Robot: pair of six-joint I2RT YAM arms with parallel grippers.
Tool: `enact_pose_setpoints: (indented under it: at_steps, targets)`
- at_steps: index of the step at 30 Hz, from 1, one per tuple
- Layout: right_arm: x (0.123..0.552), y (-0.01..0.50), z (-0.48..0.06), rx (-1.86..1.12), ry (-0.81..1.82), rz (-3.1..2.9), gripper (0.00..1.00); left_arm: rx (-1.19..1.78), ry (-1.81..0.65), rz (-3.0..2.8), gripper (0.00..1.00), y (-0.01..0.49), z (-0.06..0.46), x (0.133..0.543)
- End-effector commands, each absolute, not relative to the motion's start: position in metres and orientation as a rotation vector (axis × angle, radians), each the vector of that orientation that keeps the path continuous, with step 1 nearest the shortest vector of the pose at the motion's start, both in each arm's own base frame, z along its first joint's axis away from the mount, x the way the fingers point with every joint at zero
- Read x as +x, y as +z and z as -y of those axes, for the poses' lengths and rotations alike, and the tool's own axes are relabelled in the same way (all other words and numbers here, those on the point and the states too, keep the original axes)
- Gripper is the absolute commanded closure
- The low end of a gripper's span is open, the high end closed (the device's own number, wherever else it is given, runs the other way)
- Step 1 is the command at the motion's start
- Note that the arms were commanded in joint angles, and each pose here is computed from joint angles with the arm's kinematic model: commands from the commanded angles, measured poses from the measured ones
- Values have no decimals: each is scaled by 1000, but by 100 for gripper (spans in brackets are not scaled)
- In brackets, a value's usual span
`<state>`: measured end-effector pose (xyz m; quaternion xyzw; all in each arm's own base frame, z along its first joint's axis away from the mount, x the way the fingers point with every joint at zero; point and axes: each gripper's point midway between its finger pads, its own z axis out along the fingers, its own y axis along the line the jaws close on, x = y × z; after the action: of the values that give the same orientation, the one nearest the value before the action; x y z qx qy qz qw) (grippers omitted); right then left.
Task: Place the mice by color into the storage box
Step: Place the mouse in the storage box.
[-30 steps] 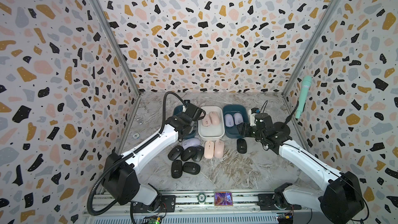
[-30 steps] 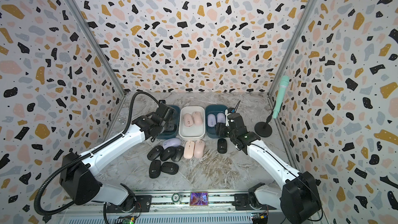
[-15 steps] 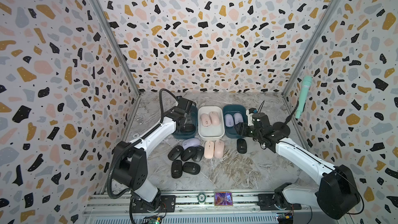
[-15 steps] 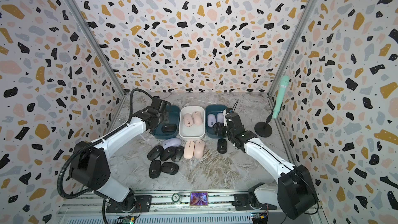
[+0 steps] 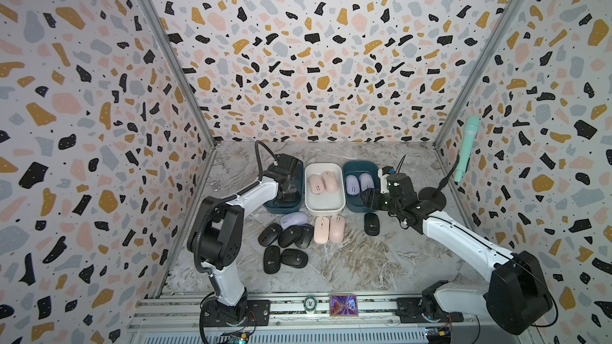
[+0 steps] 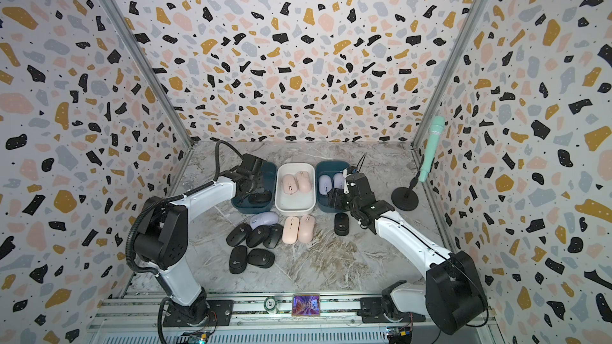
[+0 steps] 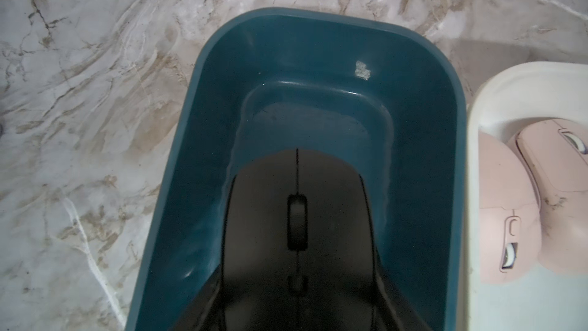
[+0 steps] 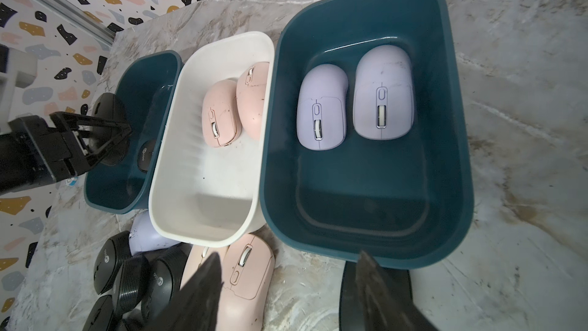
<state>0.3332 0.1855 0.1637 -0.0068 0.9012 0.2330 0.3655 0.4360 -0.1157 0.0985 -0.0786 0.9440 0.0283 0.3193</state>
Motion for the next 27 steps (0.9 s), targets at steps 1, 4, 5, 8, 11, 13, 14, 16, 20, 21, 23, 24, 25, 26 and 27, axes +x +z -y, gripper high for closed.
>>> enact_pose_setpoints:
  at_steps: [1,4,5,8,11,13,14,16,20,21,23,24,25,26,27]
  targets:
    - [337,174,-186,-8,596,-2294,32,-232,125,-2463,50,97,101,438]
    - [337,174,-186,-6,593,-2295,32,-228,142,-2487,48,89,98,436]
    - [337,174,-186,-6,595,-2295,32,-227,143,-2492,47,88,98,435]
    - [338,173,-186,-2,592,-2295,33,-228,152,-2507,46,81,96,432]
    - [338,174,-186,-3,592,-2295,32,-230,149,-2520,46,75,96,430]
    - [339,174,-186,0,587,-2296,32,-231,165,-2527,46,73,94,428]
    - [339,174,-186,-1,588,-2296,32,-230,165,-2529,45,71,94,428]
    - [338,174,-186,0,588,-2296,32,-232,168,-2534,45,69,93,426]
    - [339,175,-185,1,584,-2295,32,-236,169,-2534,40,68,92,425]
    - [339,174,-185,2,583,-2297,32,-236,169,-2535,39,68,92,424]
    - [339,175,-185,2,584,-2295,32,-234,173,-2535,35,67,92,425]
    - [339,174,-185,3,581,-2298,32,-234,178,-2535,34,67,91,424]
    - [339,174,-185,3,580,-2298,32,-239,183,-2532,33,67,90,424]
    - [339,173,-183,7,573,-2301,32,-239,187,-2533,32,66,89,424]
    - [338,173,-183,8,570,-2302,32,-240,185,-2531,30,66,89,424]
